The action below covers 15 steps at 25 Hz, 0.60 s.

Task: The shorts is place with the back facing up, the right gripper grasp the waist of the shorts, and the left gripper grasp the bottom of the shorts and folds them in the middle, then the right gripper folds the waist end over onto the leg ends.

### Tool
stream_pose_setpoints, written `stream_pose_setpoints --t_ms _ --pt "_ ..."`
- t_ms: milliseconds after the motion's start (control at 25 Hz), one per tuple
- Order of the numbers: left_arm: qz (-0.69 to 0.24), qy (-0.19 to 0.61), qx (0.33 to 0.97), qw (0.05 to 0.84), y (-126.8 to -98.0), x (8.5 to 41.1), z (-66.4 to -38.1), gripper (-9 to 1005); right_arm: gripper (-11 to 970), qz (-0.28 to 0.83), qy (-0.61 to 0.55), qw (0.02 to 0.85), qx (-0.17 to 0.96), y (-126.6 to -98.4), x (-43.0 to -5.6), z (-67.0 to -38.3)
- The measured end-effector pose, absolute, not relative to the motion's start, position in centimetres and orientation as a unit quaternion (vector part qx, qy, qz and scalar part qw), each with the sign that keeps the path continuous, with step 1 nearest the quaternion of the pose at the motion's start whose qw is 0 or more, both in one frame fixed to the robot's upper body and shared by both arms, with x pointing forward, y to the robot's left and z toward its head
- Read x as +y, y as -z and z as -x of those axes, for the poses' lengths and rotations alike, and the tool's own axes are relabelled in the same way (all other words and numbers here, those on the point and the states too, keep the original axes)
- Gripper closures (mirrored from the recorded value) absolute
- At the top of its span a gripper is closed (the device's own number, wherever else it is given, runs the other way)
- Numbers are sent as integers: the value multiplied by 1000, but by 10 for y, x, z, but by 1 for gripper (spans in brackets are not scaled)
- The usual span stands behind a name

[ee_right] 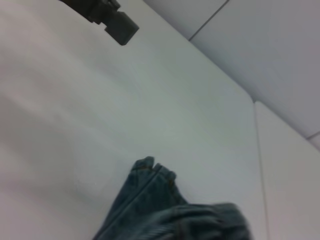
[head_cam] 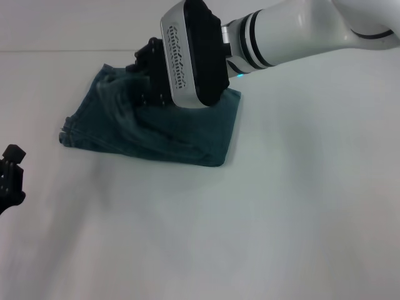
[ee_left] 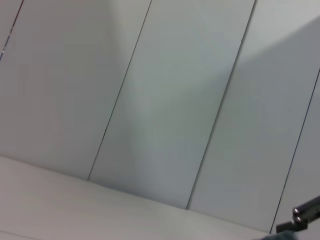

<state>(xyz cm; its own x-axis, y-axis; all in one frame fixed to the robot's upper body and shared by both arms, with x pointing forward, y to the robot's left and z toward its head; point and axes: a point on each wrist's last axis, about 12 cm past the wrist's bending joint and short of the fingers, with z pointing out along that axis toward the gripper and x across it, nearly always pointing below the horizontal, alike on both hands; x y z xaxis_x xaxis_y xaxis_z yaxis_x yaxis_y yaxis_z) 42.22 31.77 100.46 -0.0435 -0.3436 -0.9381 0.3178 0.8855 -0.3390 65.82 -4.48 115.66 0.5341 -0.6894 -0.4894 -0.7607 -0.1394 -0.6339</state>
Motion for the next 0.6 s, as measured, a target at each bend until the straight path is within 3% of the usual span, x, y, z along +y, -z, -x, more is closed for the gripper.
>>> stream_pose_setpoints --t_ms 80,480,600 --pt "10 240 683 690 -1004 316 -422 995 624 750 -38 455 479 -1157 -45 -659" --pt "6 233 687 688 -1002 316 -421 988 138 710 -36 490 504 -1164 -56 -666" --pt "-10 231 682 694 -1005 318 -421 985 87 652 -68 524 544 -1172 -78 -667"
